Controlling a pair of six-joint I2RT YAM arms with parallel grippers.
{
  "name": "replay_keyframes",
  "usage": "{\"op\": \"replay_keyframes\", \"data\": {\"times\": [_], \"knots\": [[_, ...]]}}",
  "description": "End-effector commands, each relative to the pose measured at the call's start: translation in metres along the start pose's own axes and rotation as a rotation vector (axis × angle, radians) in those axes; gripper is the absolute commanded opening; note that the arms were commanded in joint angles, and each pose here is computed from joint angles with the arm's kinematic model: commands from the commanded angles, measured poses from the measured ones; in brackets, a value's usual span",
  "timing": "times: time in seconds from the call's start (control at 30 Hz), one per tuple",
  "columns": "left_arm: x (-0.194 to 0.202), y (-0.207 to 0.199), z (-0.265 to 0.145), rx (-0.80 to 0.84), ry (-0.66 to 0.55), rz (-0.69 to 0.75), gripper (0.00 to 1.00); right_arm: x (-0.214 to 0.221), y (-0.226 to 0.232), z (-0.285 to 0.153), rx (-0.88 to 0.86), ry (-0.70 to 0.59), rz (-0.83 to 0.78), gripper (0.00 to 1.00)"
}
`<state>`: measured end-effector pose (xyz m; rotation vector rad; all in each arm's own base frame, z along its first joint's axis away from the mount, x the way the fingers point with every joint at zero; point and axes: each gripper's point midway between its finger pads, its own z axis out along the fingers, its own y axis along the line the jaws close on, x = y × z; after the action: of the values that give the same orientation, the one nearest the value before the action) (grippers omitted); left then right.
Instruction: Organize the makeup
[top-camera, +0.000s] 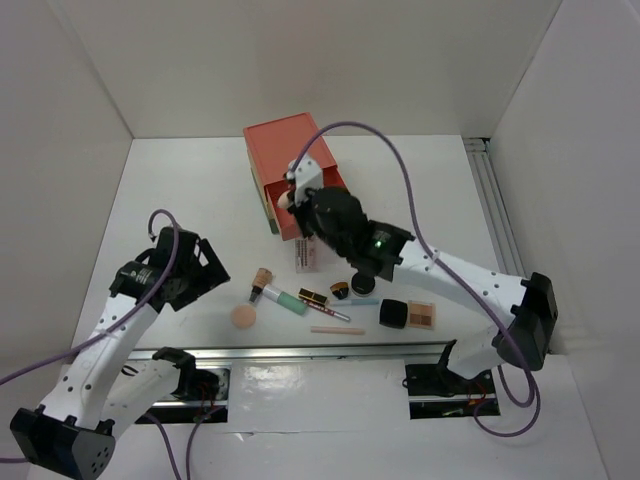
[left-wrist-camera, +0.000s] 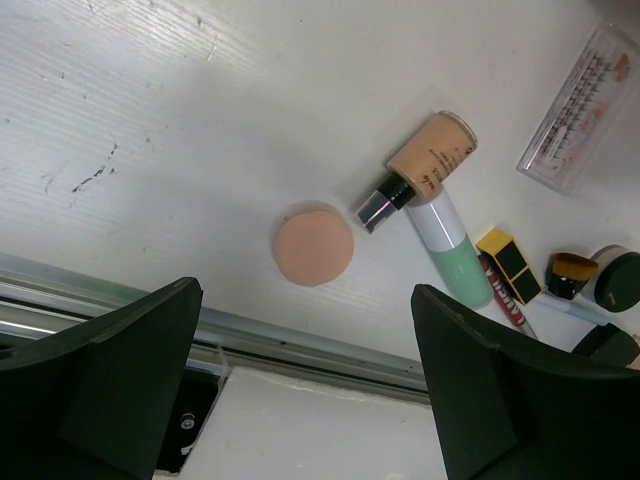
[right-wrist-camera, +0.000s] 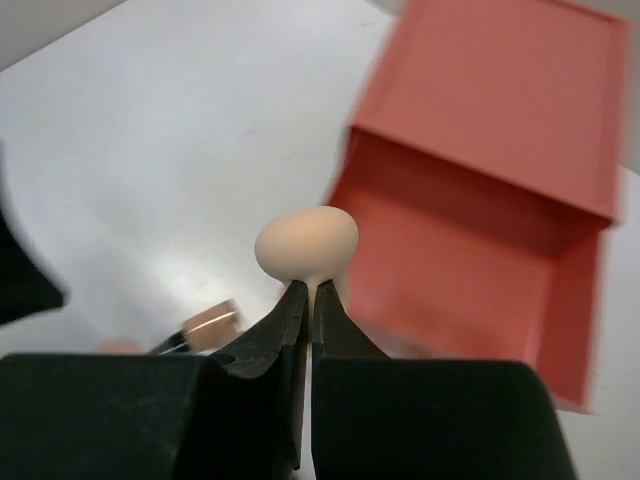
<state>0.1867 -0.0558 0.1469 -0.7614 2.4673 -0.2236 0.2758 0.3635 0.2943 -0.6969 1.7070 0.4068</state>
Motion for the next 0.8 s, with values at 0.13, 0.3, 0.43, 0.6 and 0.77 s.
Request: {"op": "replay_keyframes", "data": {"times": [0.13,0.3,0.43,0.6,0.77], "knots": [[0.003,-0.014,0.011,0.042,0.026,-0.016,1.00,-0.009,-0.077,0.039,0.122,0.042,0.009,0.08],[0.015,-0.011,0.019,0.042,0.069,-0.038,1.00,0.005,-0.101,0.058,0.168,0.115,0.037,0.37],[0.026,-0.005,0.027,0.014,0.105,-0.053,1.00,-0.005,-0.104,0.051,0.179,0.091,0.051,0.98],[0.048,-0.001,0.037,0.014,0.167,-0.063,0.99,-0.030,-0.107,0.026,0.182,0.019,0.085,1.00],[0.071,-0.005,0.043,0.013,0.222,-0.086,0.88,-0.032,-0.101,0.000,0.138,-0.019,0.144,1.00]]}}
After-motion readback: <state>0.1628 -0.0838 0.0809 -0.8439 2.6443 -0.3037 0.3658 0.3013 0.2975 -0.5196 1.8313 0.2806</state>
